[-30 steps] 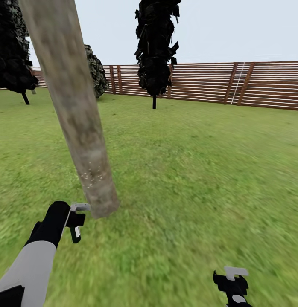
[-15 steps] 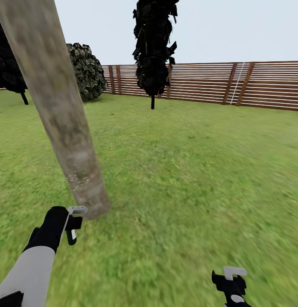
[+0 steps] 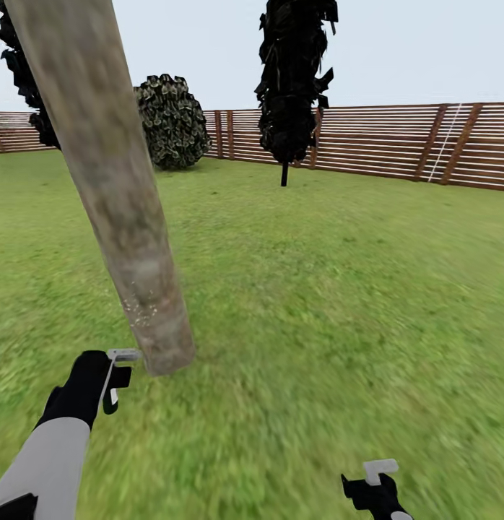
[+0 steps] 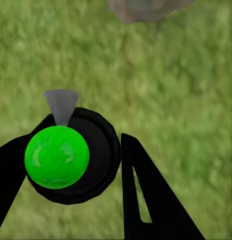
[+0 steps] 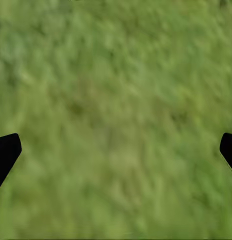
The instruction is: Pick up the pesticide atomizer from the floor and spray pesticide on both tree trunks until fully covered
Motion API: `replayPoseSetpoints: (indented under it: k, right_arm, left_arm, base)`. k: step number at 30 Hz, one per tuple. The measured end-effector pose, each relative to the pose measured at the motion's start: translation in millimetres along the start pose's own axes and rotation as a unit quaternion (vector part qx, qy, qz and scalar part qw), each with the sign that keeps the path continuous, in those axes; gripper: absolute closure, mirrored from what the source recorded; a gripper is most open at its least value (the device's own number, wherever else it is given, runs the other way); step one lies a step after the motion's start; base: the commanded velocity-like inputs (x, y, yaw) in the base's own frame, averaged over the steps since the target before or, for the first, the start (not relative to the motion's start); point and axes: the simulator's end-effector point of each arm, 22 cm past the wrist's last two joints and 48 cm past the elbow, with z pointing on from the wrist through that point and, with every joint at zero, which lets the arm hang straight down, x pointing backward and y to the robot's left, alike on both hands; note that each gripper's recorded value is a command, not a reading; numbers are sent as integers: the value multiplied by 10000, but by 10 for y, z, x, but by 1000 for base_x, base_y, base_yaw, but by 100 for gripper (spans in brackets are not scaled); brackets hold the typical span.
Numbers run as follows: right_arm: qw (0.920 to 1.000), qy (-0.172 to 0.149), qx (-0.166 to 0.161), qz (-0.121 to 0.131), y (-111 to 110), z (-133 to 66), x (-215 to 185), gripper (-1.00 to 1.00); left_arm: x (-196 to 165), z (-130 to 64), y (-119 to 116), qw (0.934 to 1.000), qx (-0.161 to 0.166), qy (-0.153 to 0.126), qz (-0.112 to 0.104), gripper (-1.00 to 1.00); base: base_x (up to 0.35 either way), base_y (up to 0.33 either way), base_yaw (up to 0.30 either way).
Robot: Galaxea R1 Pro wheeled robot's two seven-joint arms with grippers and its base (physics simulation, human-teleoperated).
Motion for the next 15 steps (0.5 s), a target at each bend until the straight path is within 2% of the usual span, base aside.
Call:
replayPoseSetpoints:
  k: [7,15]
  right_arm:
    - [10000,-6,-39,-15,-3,1,0,-100]
    - [10000,-10,7,-21,-45,1,-2,-100]
  left_arm:
    - [34,17,-94,10000,85,43,5,100]
    - [31,13,-82,10000,82,41,-11,100]
  base:
    - [-6,-272,4]
    - [-9,-277,0]
